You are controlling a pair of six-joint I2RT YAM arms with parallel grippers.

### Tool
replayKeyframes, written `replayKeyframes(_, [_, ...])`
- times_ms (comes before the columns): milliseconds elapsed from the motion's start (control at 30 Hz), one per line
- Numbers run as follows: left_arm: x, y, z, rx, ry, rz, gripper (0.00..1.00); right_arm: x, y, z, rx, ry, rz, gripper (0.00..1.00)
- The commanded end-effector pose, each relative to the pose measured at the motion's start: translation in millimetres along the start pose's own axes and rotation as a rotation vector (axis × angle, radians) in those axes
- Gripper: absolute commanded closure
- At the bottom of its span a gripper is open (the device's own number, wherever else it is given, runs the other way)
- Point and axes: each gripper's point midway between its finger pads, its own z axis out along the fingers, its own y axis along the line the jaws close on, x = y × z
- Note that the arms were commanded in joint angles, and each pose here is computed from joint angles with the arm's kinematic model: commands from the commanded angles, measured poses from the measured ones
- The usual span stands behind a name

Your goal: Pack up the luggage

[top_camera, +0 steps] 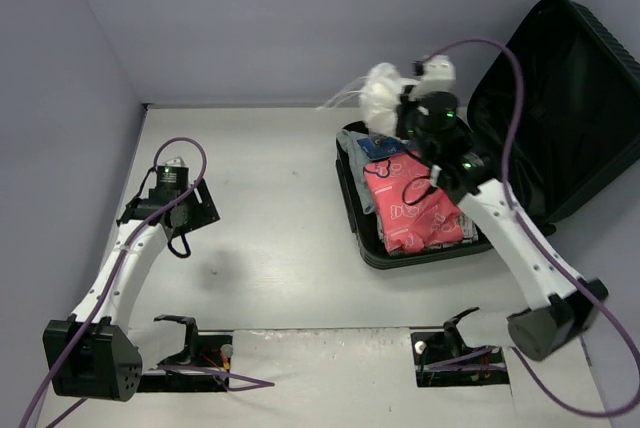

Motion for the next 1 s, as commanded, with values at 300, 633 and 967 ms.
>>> replayKeyframes(300, [-15,-22,-9,0.089,-0.044,-0.053,0.31,68,-154,-90,0.488,0.022,0.391,1.00])
replayKeyframes(633, [-13,-31,-7,0.126,-0.025,-0.053,0.31,207,-181,-79,0.592,0.339,0.566,1.00])
replayKeyframes(967, [-15,-32,-8,0.141,-0.035,-0.034,0.31,284,-163,-78,0.578,0.571,0.643,0.80])
